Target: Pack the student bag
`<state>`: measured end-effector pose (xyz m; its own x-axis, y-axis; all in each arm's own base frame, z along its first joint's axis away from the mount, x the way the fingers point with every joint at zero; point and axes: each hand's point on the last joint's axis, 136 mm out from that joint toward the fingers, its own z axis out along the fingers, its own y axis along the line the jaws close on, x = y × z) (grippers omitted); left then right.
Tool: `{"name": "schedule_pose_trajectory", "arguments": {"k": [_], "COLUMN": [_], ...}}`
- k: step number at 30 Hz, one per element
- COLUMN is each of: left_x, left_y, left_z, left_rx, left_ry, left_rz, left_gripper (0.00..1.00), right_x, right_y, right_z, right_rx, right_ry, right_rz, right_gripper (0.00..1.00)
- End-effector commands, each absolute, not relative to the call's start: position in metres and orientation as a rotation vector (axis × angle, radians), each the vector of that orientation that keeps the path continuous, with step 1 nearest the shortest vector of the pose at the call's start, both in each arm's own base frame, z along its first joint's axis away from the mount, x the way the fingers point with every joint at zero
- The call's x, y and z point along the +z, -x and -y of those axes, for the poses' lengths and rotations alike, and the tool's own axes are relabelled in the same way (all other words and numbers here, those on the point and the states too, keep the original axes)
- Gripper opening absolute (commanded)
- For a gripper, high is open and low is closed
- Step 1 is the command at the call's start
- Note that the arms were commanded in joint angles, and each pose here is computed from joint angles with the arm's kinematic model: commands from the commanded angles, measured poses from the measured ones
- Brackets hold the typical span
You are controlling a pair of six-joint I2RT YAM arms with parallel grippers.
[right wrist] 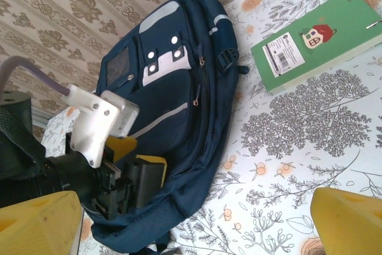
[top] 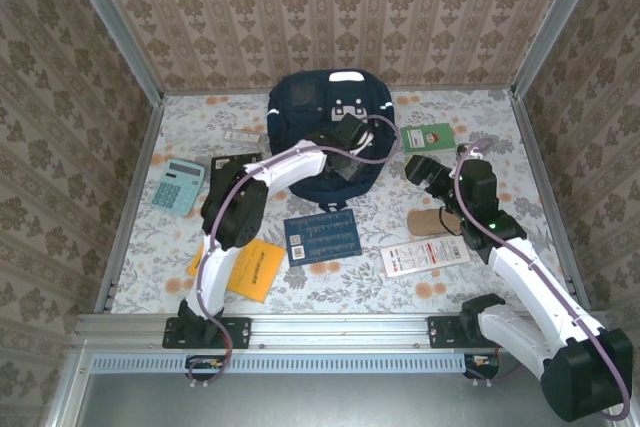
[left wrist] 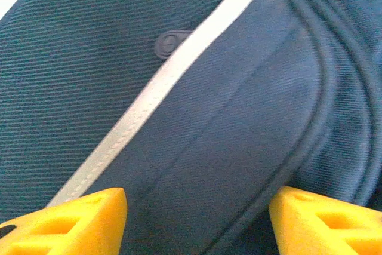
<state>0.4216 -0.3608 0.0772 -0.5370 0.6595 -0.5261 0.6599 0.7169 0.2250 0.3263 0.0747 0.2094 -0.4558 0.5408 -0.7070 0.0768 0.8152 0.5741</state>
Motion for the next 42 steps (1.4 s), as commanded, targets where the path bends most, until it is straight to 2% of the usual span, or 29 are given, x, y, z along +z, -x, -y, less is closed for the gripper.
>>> {"name": "schedule_pose_trajectory", "arguments": {"k": [1,7,9,11,14,15,24,26,32,35,42], "left_x": [0.091,0.063,0.061,0.058,0.053,0.052,0.060,0.069,0.134,0.151,0.125], "left_y": [-0.433,-0.434,-0.435,-0.436,-0.429,-0.425,-0.384,-0.381,-0.376,-0.374,-0.401], "left_z": [0.364,0.366,0.368,0.366,0.355,0.349,0.251,0.239,0.277,0.308,0.331], "left_rx": [-0.019,0.031,0.036,0.066,0.137,0.150,0.285,0.299,0.085,0.000,0.119], "left_ry": [-1.042,-1.138,-1.135,-1.145,-1.172,-1.172,-0.990,-0.944,-0.870,-0.915,-0.991], "left_rz": [-2.292,-2.343,-2.339,-2.335,-2.342,-2.346,-2.429,-2.401,-2.310,-2.280,-2.340], "left_gripper": [0.68,0.69,0.63,0.52,0.23,0.19,0.25,0.34,0.46,0.47,0.47], "right_x": [0.218,0.219,0.219,0.219,0.218,0.217,0.217,0.217,0.217,0.219,0.219], "right_y": [-0.329,-0.329,-0.329,-0.328,-0.328,-0.328,-0.328,-0.328,-0.328,-0.328,-0.327], "right_z": [-0.076,-0.076,-0.076,-0.076,-0.076,-0.075,-0.076,-0.077,-0.079,-0.080,-0.081], "right_rx": [0.585,0.585,0.586,0.585,0.585,0.583,0.594,0.599,0.606,0.615,0.618], "right_ry": [-0.465,-0.465,-0.464,-0.464,-0.467,-0.468,-0.470,-0.468,-0.460,-0.452,-0.448], "right_rz": [-1.980,-1.979,-1.980,-1.981,-1.982,-1.984,-1.982,-1.982,-1.984,-1.985,-1.988], "right_gripper": [1.00,1.00,1.00,1.00,1.00,1.00,1.00,1.00,1.00,1.00,1.00]}}
